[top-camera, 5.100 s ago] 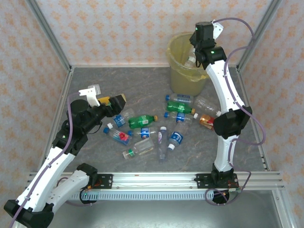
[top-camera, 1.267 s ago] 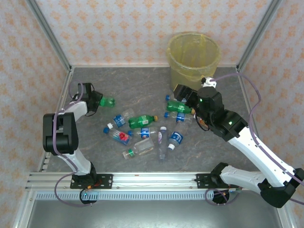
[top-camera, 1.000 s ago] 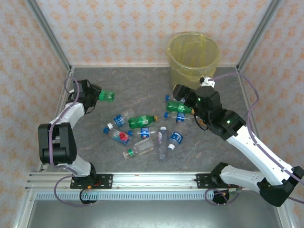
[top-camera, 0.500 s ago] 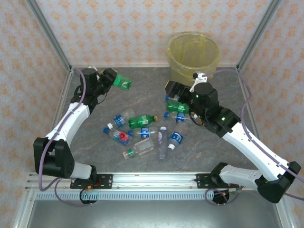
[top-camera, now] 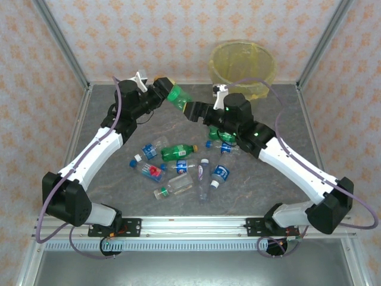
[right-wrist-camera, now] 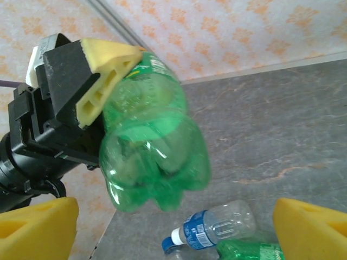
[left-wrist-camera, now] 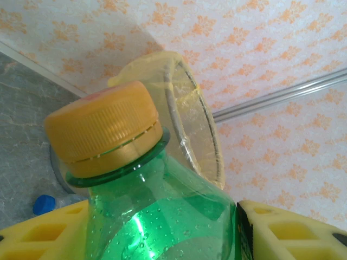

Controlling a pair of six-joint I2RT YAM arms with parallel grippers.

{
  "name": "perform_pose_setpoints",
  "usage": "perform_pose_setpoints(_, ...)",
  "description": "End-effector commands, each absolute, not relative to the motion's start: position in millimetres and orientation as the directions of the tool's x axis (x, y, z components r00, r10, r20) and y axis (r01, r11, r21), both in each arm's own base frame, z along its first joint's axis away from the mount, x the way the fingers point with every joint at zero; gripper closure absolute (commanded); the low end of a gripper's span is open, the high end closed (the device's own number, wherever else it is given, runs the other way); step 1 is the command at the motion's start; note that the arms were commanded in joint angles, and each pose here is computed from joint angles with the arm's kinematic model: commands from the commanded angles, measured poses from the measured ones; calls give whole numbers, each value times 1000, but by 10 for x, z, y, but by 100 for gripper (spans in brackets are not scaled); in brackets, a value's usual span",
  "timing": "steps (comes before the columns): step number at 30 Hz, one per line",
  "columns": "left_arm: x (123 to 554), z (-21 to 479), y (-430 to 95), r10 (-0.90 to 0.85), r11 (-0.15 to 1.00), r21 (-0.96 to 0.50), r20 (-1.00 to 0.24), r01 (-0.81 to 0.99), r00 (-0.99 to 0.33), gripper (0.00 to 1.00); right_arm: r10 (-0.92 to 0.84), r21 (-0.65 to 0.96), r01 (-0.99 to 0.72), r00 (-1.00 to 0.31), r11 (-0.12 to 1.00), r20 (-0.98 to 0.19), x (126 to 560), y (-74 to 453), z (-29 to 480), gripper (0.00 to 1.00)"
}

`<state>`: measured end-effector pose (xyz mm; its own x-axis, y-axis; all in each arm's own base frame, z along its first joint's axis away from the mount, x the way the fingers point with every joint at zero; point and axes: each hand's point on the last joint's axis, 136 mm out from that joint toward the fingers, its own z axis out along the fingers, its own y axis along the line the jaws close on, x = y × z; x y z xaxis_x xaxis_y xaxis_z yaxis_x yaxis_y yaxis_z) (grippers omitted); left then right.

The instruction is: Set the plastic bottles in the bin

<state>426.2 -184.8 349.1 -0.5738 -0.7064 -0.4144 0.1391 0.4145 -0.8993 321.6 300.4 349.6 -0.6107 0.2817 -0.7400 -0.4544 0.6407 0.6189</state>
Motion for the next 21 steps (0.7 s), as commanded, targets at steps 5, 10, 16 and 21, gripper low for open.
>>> perform_pose_setpoints(5,4054,4034,-1990,-686,356,-889,-459,289,-565,57,272,660,-581,-617,475,-739,3127,3305,3869,16)
perform_pose_setpoints(10,3982,4129,-2098,-670,329,-888,-460,322,-582,56,260,672,-577,-636,465,-726,3219,3376,3844,19)
perform_pose_setpoints(16,3942,4120,-2182,-655,322,-889,-458,326,-601,56,281,691,-570,-644,444,-712,3341,3370,3864,26)
perform_pose_setpoints(21,3942,4086,-2176,-653,336,-886,-463,319,-599,56,276,702,-562,-659,437,-700,3384,3381,3832,35)
